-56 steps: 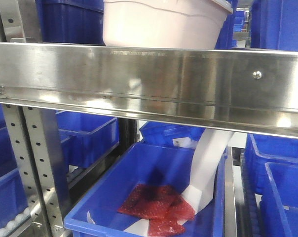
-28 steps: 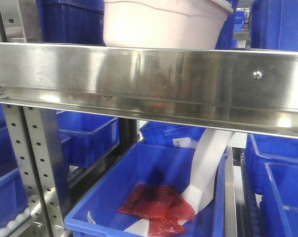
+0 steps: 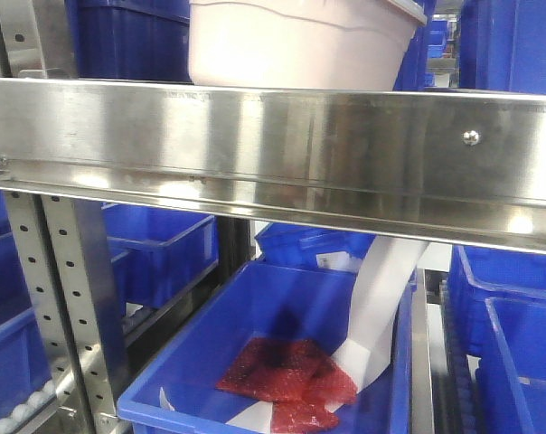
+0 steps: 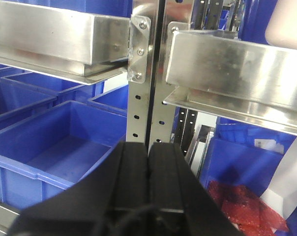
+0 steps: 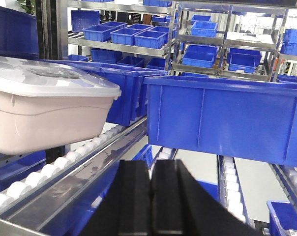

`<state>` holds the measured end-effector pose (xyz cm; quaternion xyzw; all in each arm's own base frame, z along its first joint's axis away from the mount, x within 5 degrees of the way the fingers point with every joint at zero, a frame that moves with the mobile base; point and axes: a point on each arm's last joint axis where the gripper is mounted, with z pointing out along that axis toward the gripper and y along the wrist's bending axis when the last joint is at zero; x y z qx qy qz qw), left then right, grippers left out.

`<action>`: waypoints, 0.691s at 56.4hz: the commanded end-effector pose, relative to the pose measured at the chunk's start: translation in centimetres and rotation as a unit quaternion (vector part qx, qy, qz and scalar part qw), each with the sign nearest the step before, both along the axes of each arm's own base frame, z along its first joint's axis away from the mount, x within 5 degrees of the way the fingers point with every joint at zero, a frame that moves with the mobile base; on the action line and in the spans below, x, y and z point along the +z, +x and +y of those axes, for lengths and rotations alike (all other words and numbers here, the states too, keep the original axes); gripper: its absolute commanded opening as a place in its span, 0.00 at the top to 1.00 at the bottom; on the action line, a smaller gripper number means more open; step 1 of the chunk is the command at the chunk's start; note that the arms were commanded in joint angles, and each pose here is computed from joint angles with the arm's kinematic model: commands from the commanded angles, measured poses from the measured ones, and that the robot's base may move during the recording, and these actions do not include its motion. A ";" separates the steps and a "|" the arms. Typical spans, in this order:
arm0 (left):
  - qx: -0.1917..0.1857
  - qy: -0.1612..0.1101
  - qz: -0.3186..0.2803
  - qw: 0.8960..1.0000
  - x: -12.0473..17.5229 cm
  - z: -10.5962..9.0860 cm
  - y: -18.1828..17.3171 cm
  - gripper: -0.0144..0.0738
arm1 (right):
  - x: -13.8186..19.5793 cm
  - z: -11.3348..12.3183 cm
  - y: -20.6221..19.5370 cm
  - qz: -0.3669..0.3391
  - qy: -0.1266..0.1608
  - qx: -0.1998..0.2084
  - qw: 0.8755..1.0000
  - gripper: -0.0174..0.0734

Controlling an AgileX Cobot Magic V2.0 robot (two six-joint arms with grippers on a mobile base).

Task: Grab white bin and place on right shelf

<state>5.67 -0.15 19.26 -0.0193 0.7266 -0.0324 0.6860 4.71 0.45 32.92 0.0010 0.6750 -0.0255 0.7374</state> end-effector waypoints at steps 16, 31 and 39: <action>0.001 -0.011 -0.042 0.999 0.5 0.0 0.0 0.98 | 1.4 -0.3 -0.1 -0.045 0.004 -0.018 0.999 0.72; 0.001 -0.011 -0.042 0.999 0.5 0.0 0.0 0.98 | 1.4 -0.3 -0.1 -0.045 0.004 -0.018 0.999 0.72; 0.001 -0.011 -0.042 0.999 0.5 0.0 0.0 0.98 | 1.4 -0.3 -0.1 -0.045 0.004 -0.018 0.999 0.72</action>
